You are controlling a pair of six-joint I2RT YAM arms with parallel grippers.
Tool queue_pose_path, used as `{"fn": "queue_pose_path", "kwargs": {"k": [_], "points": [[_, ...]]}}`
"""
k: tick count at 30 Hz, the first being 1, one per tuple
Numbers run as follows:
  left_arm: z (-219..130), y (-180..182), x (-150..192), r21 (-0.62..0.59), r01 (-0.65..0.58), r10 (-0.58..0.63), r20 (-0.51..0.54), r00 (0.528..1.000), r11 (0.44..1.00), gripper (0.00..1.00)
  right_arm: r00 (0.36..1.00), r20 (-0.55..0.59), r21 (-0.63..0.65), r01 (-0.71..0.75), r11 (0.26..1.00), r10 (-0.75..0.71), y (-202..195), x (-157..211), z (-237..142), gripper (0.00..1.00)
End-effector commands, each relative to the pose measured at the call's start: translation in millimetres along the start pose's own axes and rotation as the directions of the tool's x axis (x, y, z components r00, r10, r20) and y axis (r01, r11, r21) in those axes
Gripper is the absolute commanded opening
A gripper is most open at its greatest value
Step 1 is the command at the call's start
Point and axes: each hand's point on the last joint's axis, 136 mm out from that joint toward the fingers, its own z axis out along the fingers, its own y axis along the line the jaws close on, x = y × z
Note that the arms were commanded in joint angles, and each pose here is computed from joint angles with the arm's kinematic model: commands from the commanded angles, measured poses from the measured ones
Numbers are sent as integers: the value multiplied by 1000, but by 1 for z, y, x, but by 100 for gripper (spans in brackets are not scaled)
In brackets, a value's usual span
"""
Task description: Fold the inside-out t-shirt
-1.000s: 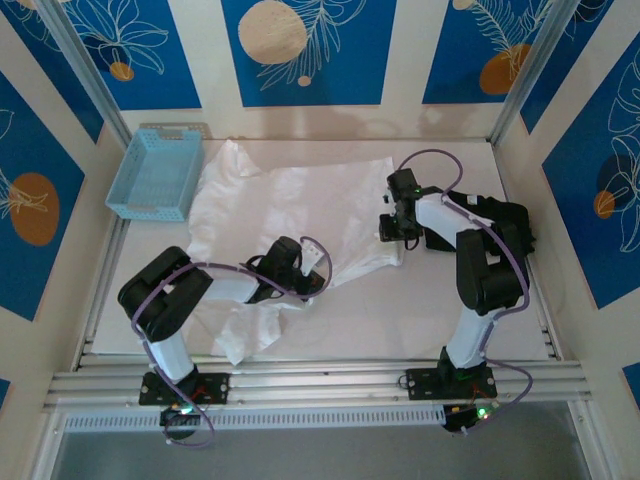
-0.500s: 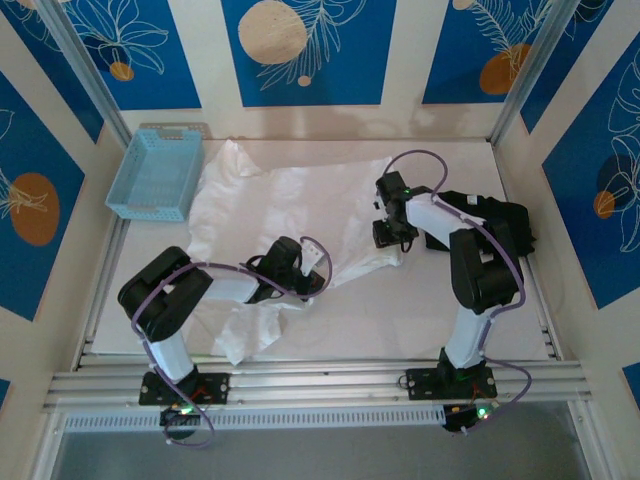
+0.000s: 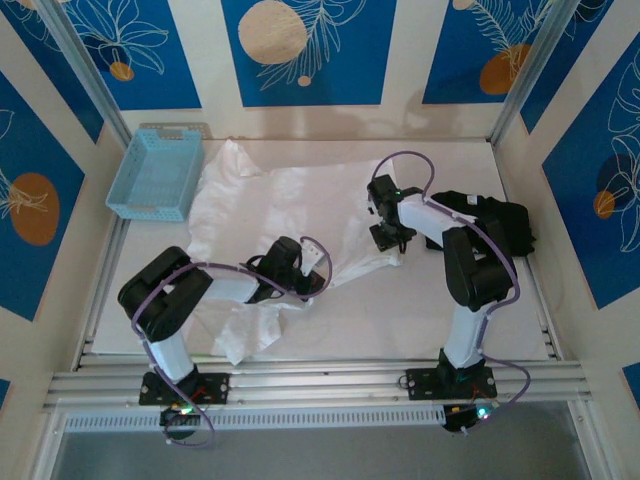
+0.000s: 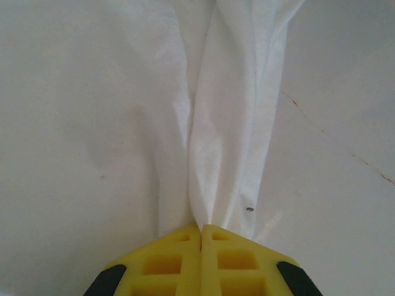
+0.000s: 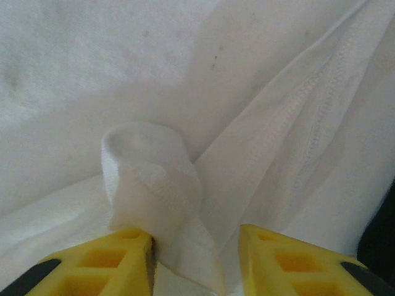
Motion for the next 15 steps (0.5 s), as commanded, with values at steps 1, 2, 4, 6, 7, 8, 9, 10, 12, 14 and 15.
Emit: {"fn": "queue_pose_path", "kwargs": {"k": [1,2,4,6,7,8,9,10,12,14,15], "points": [[1,-1,-4,21,-13,14,-2,1000,1000,0,1000,1,25,16,1000,-16,-3,-6,-3,36],[1,-1,-4,21,-14,14,-4,1000,1000,0,1000,6,24,17,1000,-17,-4,-7,-3,33],[2,-1,-3,20,-16,16,-7,1000,1000,0,1000,8,22,12,1000,-13,-5,-8,-3,30],[2,0,-2,19,-16,16,-9,1000,1000,0,1000,15,16,8,1000,-9,-5,-10,-3,26],[3,-1,-3,21,-17,17,-9,1000,1000,0,1000,20,7,7,1000,-7,-4,-11,-4,24],[4,0,-3,21,-14,14,-10,1000,1000,0,1000,24,-7,2,1000,-2,-4,-12,-4,22],[4,-1,-3,26,-14,15,-11,1000,1000,0,1000,29,-19,1,1000,-1,-2,-13,-5,18],[4,-1,-3,26,-13,13,-11,1000,1000,0,999,37,-35,-3,999,4,-1,-15,-6,15],[4,-1,-4,26,-10,11,-8,1000,1000,0,998,54,-72,-17,997,21,2,-17,-10,8],[3,-2,-7,28,-11,11,-2,1000,1000,0,995,80,-114,-51,992,60,1,-17,-20,1],[3,-4,-8,32,-8,9,-2,1000,999,0,992,94,-137,-73,988,86,0,-17,-26,0]]}}
